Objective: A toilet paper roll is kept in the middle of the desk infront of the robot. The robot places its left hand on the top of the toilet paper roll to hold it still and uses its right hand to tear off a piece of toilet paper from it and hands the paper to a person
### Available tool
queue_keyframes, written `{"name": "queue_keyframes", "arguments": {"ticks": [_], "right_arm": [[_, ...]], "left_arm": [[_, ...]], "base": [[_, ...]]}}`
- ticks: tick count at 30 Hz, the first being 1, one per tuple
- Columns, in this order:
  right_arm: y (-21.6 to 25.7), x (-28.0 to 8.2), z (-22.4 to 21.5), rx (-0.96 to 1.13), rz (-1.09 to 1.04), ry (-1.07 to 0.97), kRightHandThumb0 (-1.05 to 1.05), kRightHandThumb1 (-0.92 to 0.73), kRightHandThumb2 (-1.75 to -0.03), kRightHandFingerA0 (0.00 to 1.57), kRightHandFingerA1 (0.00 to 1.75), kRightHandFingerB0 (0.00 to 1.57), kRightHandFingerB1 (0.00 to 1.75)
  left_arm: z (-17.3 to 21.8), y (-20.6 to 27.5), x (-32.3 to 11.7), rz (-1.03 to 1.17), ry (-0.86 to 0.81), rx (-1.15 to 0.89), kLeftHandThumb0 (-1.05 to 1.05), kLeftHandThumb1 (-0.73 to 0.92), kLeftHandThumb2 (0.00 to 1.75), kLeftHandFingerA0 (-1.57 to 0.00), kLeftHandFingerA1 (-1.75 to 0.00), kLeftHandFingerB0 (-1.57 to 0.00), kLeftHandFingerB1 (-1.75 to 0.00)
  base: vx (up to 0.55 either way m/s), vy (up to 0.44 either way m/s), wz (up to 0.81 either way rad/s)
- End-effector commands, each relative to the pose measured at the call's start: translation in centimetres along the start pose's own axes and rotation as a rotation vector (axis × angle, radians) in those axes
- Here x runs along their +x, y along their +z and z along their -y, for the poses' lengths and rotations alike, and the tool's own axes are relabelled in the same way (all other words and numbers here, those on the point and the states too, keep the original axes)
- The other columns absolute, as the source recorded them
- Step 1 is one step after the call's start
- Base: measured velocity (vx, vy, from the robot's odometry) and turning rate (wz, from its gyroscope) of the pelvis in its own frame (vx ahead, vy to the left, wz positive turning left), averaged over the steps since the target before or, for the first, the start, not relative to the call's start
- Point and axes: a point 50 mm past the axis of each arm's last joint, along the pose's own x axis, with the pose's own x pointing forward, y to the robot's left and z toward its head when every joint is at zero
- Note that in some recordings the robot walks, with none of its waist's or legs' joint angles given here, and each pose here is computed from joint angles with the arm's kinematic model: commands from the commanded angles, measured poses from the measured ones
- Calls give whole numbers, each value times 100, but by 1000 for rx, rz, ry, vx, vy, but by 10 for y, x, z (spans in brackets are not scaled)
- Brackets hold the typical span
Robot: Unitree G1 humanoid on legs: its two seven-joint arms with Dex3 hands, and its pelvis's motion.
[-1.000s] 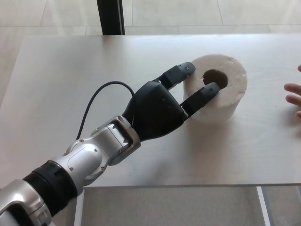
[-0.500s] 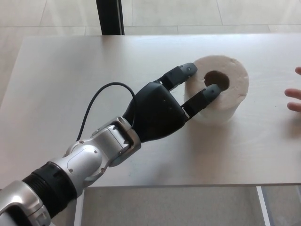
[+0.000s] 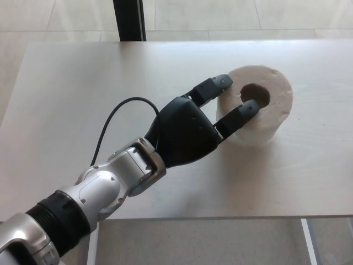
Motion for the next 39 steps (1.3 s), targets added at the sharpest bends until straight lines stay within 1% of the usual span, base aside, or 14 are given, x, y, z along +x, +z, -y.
{"name": "queue_keyframes", "arguments": {"ticks": [1, 6, 7, 8, 10, 12, 13, 15, 16, 20, 24, 26, 37, 39], "right_arm": [[25, -5, -30, -440, 484, 147, -17, -64, -77, 87, 175, 70, 145], [35, 1, -45, -438, 490, 161, -16, -71, -71, 106, 175, 68, 146], [36, 3, -47, -445, 509, 163, -16, -68, -77, 84, 175, 67, 157], [35, 2, -47, -457, 517, 164, -18, -53, -98, 116, 137, 92, 124], [35, 5, -50, -496, 538, 159, -15, -49, -101, 119, 139, 96, 127], [33, 5, -52, -506, 537, 172, -14, -62, -80, 85, 175, 69, 159], [31, 4, -54, -516, 541, 181, -19, -50, -96, 117, 138, 94, 125], [27, -1, -60, -508, 513, 244, -14, -60, -89, 82, 175, 60, 164], [25, -4, -63, -496, 523, 279, -20, -52, -101, 115, 138, 90, 124], [15, -15, -73, -506, 528, 392, -15, -66, -89, 81, 175, 66, 161], [7, -16, -74, -573, 492, 463, -23, -79, -73, 80, 138, 65, 69], [6, -14, -74, -604, 457, 467, -24, -81, -70, 77, 126, 60, 57], [4, 6, -45, -579, 407, 333, -20, -76, -68, 76, 119, 57, 54], [5, 6, -43, -591, 443, 289, -18, -73, -67, 82, 107, 60, 57]], "left_arm": [[26, 9, -25, 58, -148, -15, -47, 58, 64, 0, -34, -2, -34], [26, 9, -25, 50, -166, -7, -48, 58, 65, 0, -29, -1, -34], [27, 9, -26, 50, -165, -11, -48, 57, 66, 0, -28, -1, -34], [27, 9, -26, 57, -167, -11, -47, 57, 66, 0, -29, -1, -34], [27, 9, -26, 61, -154, -3, -53, 46, 85, 0, -32, -2, -35], [27, 8, -25, 63, -158, 5, -50, 60, 64, 0, -31, -1, -34], [27, 8, -25, 62, -156, 6, -49, 60, 64, 0, -31, -2, -33], [27, 8, -25, 61, -154, 8, -49, 60, 65, 0, -29, -1, -33], [27, 8, -24, 58, -157, 4, -49, 60, 64, 0, -27, 0, -33], [26, 7, -23, 57, -163, -3, -49, 58, 64, 0, -28, 0, -33], [25, 7, -23, 65, -139, 0, -49, 58, 66, 0, -30, -1, -34], [25, 6, -24, 66, -137, 3, -49, 58, 67, 0, -33, -1, -34], [25, 8, -25, 65, -155, -7, -52, 45, 86, 0, -30, 0, -31], [25, 8, -25, 66, -152, -1, -49, 58, 62, 0, -30, -1, -33]], "base": [[0, 0, 0], [0, 0, 0], [0, 0, 0], [0, 0, 0], [0, 0, 0], [0, 0, 0], [0, 0, 0], [0, 0, 0], [0, 0, 0], [0, 0, 0], [0, 0, 0], [0, 0, 0], [0, 0, 0], [0, 0, 0]]}}
